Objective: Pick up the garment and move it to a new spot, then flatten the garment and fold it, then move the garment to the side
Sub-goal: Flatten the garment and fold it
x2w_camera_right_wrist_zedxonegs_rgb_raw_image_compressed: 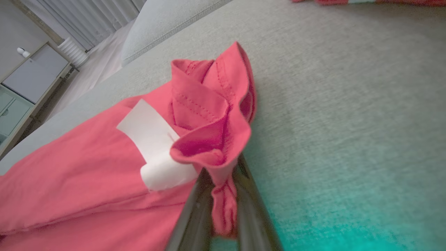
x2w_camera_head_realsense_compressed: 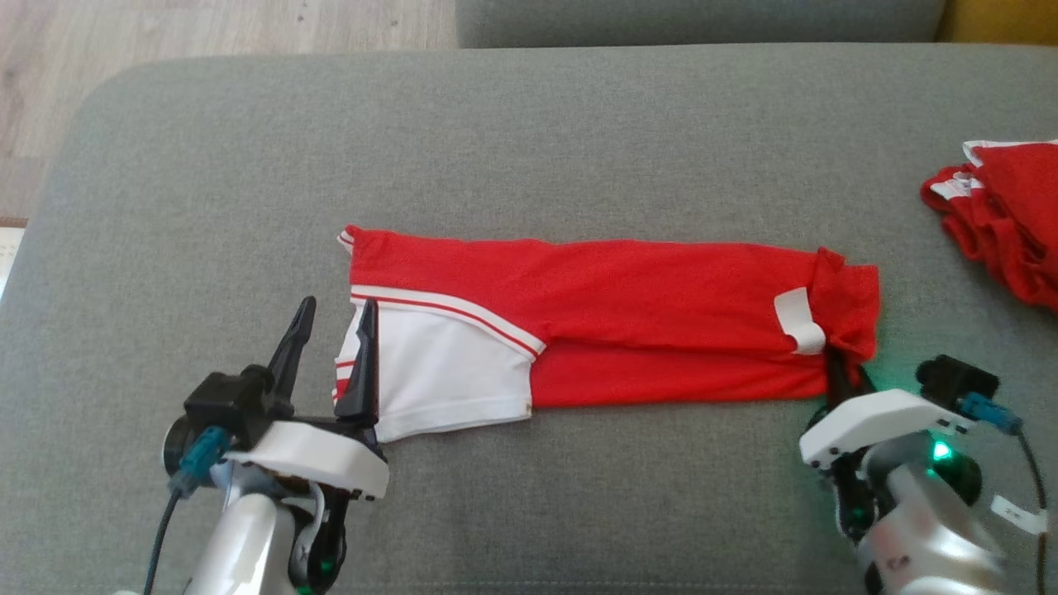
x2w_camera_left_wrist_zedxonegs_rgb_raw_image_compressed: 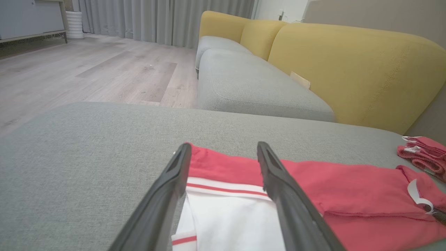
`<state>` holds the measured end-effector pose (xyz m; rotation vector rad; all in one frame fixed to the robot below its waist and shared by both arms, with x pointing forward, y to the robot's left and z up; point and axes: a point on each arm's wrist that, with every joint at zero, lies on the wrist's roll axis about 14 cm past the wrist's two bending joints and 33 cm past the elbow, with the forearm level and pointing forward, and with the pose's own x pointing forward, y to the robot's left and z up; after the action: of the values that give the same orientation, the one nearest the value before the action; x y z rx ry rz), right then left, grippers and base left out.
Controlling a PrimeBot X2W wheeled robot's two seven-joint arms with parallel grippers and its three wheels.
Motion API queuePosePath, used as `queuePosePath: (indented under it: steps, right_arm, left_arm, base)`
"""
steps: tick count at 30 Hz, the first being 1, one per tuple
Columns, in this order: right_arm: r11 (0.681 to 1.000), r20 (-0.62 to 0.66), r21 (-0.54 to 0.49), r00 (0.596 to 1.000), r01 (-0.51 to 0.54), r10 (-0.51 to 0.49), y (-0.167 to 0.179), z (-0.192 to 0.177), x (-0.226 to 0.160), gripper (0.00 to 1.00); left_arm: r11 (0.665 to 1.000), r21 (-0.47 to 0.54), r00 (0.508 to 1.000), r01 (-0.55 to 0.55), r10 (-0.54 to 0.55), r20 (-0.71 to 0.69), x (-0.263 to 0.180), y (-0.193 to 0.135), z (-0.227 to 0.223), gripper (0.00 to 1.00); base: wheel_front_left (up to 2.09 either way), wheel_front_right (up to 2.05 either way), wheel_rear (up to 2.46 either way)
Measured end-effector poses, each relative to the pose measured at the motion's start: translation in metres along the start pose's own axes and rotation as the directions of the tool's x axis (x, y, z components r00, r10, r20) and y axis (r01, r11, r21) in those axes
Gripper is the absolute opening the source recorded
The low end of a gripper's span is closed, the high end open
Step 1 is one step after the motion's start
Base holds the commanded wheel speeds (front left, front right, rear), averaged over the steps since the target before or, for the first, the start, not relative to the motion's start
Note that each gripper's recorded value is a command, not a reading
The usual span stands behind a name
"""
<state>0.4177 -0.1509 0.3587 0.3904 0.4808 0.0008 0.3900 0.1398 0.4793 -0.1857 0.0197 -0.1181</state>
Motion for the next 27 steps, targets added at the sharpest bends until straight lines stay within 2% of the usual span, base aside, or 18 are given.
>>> queuePosePath:
  steps: [4,8,11,17,22,25,27]
  right_arm:
    - [0.997,0.036,-0.01,0.996,0.08,-0.079,-0.033,0.018,-0.003,0.0]
    - [0.981,0.082,-0.022,0.978,0.195,-0.193,-0.082,0.041,-0.014,0.0]
    - [0.978,0.13,-0.02,0.97,0.208,-0.204,-0.087,0.058,-0.016,0.0]
    - [0.992,0.185,-0.029,0.976,0.125,-0.118,-0.045,0.068,-0.011,0.0]
    - [0.999,0.239,-0.053,0.971,0.008,0.005,0.005,0.082,-0.01,0.0]
    - [0.992,0.24,-0.056,0.963,-0.111,0.121,0.046,0.089,-0.008,0.0]
    - [0.974,0.229,-0.05,0.947,-0.221,0.226,0.084,0.089,-0.009,0.0]
  left_arm:
    - [1.0,-0.002,1.0,-0.003,0.003,0.013,-0.001,0.001,0.004,1.0]
    - [1.0,-0.008,1.0,0.0,0.0,0.022,-0.001,-0.001,0.008,1.0]
    - [1.0,-0.017,1.0,0.0,0.0,0.029,-0.001,-0.002,0.01,1.0]
    - [1.0,-0.022,0.999,0.005,-0.005,0.043,-0.004,-0.005,0.014,1.0]
    - [1.0,-0.019,0.998,0.012,-0.011,0.068,-0.008,-0.008,0.023,1.0]
    - [1.0,-0.02,0.997,0.002,0.0,0.08,-0.013,-0.005,0.028,1.0]
    - [1.0,-0.026,0.996,-0.012,0.014,0.085,-0.018,-0.002,0.029,1.0]
  base:
    - [0.0,0.0,0.0]
    - [0.0,0.0,0.0]
    - [0.0,0.0,0.0]
    - [0.0,0.0,0.0]
    - [0.0,0.0,0.0]
    - [0.0,0.0,0.0]
    - [0.0,0.0,0.0]
